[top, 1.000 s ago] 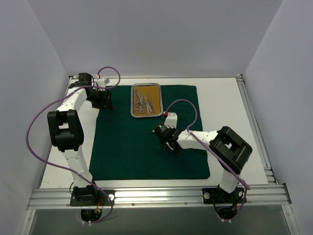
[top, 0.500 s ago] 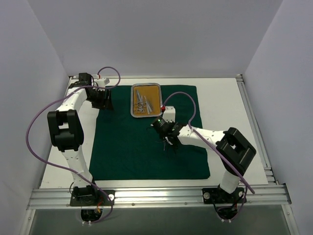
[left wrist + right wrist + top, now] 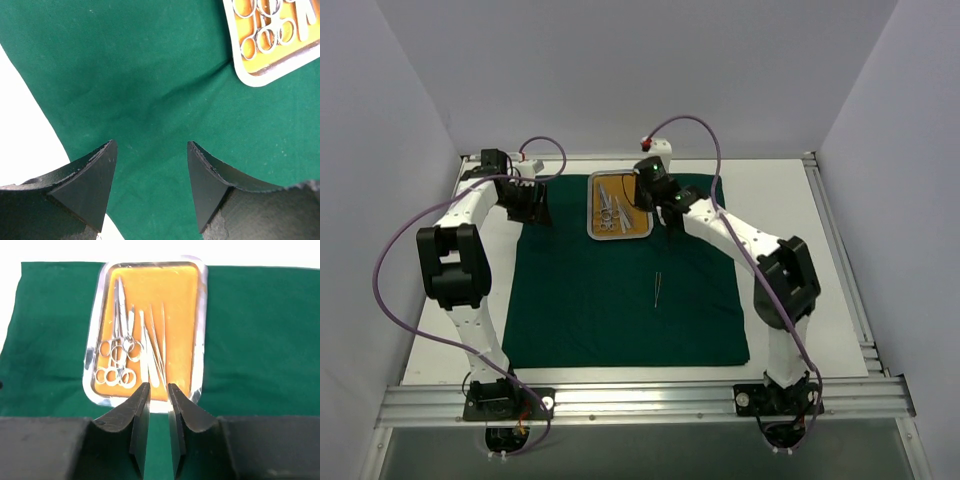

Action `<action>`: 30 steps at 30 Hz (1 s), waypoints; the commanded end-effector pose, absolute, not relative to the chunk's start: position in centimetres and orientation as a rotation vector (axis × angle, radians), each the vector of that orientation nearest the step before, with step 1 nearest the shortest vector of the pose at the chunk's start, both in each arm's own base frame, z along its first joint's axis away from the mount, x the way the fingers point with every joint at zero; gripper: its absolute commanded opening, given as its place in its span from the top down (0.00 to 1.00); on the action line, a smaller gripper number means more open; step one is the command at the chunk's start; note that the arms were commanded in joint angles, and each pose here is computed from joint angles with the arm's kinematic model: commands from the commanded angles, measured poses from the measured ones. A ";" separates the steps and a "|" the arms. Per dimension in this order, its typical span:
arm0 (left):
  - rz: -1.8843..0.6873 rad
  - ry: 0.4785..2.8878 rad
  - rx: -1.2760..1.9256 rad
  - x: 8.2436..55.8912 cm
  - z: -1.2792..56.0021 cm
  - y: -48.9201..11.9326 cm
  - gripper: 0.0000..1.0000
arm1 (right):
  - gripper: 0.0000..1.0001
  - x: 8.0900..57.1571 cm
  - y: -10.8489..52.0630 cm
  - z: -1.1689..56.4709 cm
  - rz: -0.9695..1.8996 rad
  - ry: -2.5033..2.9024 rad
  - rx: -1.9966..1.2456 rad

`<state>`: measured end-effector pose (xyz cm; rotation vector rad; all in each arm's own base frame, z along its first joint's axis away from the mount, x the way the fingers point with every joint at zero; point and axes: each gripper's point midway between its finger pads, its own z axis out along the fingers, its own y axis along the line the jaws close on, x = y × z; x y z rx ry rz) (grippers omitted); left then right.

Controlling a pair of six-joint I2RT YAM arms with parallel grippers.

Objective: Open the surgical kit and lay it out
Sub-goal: Place the medical item in the surgical kit, then pick up the medical item from the container.

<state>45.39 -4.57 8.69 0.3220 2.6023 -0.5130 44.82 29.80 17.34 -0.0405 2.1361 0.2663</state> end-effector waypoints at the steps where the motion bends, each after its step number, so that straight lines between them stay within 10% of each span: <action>1: -0.491 2.548 0.358 45.7 10.8 -4.6 0.33 | 0.83 47.7 32.4 17.0 0.276 2.132 -0.187; 30: -0.502 2.579 0.363 45.9 9.1 -4.5 0.33 | 0.92 56.2 34.0 4.6 0.159 2.236 -0.200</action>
